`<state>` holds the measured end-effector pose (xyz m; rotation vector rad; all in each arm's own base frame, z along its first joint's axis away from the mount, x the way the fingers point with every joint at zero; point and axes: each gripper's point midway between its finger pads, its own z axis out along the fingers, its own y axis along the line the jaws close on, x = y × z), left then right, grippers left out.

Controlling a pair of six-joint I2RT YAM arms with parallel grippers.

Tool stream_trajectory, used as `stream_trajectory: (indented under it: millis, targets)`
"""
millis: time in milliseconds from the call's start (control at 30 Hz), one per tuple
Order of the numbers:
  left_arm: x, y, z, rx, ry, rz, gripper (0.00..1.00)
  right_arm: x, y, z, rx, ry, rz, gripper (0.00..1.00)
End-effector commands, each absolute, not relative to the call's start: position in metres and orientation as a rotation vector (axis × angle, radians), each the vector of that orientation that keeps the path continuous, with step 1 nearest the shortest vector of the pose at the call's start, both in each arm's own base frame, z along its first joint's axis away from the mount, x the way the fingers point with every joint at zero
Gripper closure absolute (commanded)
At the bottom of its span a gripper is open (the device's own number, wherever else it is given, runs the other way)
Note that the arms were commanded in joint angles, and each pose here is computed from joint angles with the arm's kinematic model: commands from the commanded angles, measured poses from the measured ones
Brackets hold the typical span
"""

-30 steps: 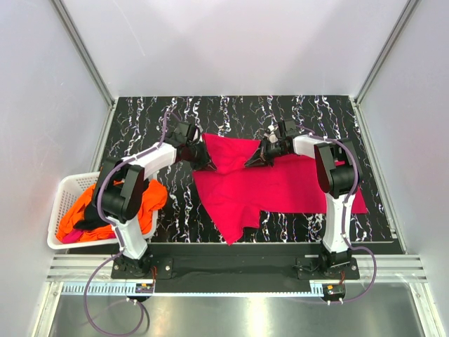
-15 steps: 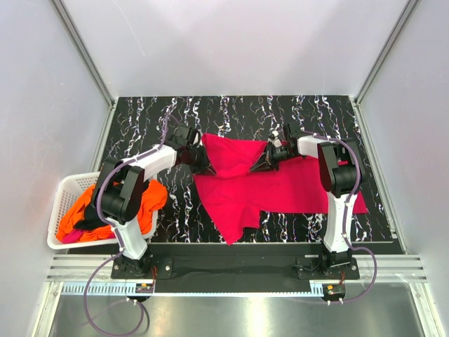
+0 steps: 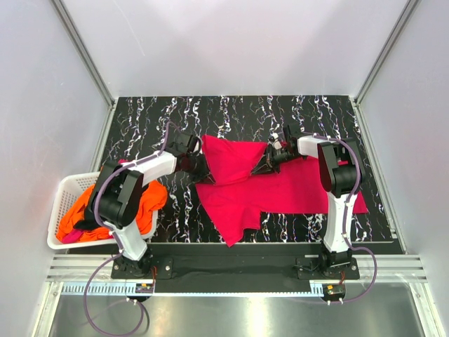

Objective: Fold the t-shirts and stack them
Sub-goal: Fold the tshirt

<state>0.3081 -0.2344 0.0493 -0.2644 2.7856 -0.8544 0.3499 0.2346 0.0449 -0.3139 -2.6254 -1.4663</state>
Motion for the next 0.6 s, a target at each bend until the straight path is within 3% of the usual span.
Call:
stream_trajectory:
  millis: [0, 67, 133, 233, 333, 567]
  targets:
    - [0.31, -0.23, 0.069, -0.246, 2.733, -0.832, 0.87, 0.346, 0.234, 0.048, -0.304, -2.618, -1.449, 0.86]
    - [0.314, -0.223, 0.074, -0.218, 2.714, -0.777, 0.74, 0.345, 0.233, 0.055, -0.301, -2.627, -1.445, 0.77]
    - [0.322, -0.215, 0.091, -0.19, 2.673, -0.719, 0.54, 0.344, 0.228, 0.072, -0.305, -2.682, -1.404, 0.71]
    - [0.351, -0.198, 0.124, -0.146, 2.544, -0.628, 0.41, 0.348, 0.213, 0.094, -0.325, -2.842, -1.31, 0.64]
    - [0.396, -0.182, 0.138, -0.159, 2.465, -0.509, 0.38, 0.367, 0.183, 0.102, -0.444, -3.027, -1.186, 0.53]
    - [0.48, -0.192, 0.112, -0.292, 2.511, -0.547, 0.41, 0.433, 0.118, 0.117, -0.725, -3.235, -1.061, 0.5]
